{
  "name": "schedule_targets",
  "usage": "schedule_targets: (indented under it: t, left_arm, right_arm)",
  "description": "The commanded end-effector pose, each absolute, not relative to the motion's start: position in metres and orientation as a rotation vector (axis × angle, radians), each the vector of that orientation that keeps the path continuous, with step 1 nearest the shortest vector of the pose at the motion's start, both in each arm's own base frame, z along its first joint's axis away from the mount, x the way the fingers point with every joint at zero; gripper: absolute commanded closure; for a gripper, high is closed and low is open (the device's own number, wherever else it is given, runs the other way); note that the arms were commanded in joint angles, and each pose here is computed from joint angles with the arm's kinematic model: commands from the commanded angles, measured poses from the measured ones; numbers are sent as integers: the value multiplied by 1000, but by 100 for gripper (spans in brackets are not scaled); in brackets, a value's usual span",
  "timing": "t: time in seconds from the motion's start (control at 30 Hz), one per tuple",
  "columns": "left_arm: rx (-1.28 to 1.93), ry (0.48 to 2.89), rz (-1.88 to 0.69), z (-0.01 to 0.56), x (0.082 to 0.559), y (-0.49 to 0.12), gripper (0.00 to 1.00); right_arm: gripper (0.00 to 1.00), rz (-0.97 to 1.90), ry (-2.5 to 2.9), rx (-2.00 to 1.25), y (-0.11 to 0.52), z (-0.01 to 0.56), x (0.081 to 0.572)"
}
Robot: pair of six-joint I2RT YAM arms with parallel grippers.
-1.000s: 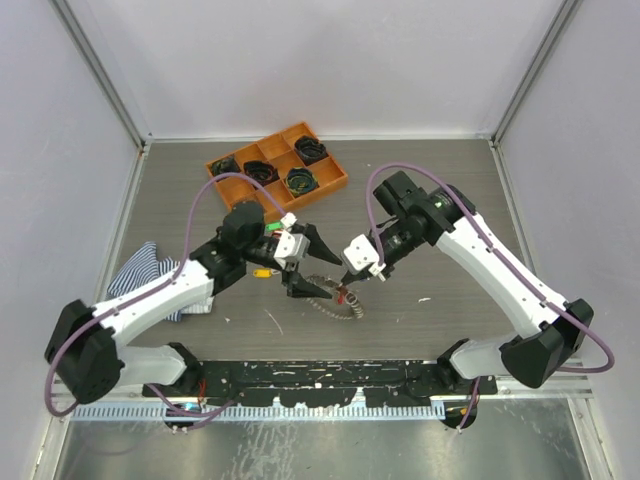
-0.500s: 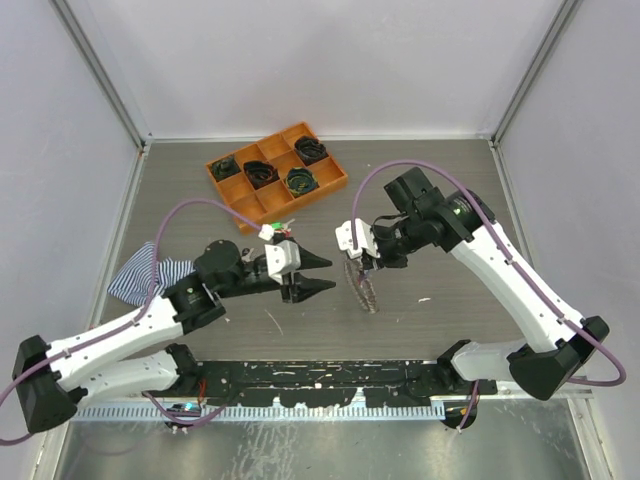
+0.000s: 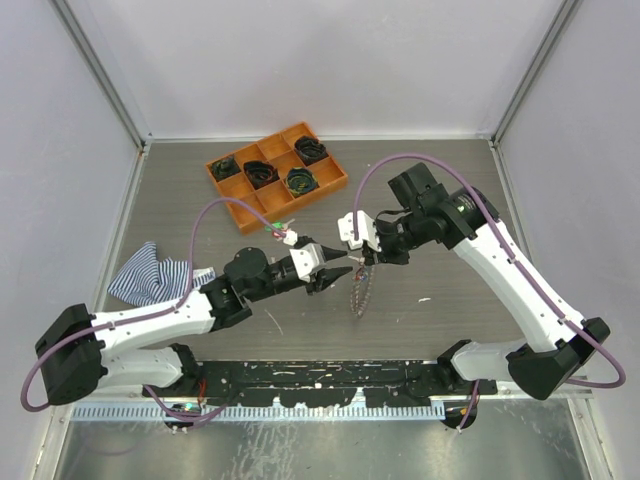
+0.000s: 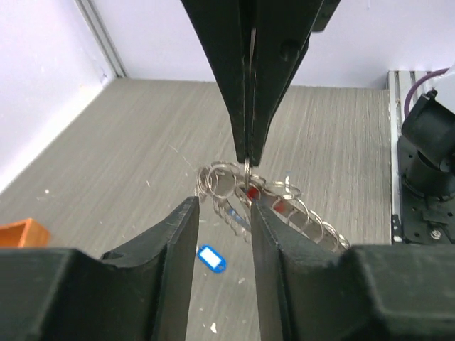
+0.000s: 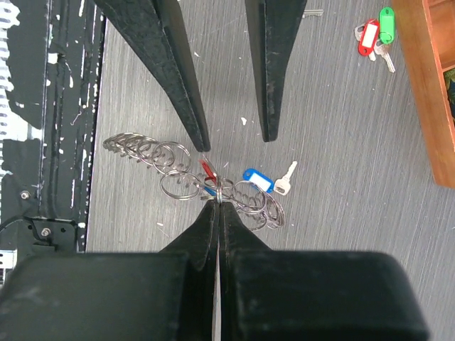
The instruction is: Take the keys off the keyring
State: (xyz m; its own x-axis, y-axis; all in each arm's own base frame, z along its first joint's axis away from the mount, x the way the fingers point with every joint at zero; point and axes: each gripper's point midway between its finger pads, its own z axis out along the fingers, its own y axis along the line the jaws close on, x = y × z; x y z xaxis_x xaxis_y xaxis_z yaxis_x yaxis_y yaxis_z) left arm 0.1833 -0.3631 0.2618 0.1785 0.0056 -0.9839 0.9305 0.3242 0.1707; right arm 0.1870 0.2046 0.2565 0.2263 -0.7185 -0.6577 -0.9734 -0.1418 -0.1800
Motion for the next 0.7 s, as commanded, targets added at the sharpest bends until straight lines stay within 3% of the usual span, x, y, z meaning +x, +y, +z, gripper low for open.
schedule_targets:
  t: [0.0,0.67]
  left_arm:
    - [947,1025,-843,313,187,-367,66]
    - [989,1036,-950,309,178,-384,70]
  right_arm:
    - [99,616,1468,-1889,215,273,186]
    - [99,651,1455,-1861,215,275,184]
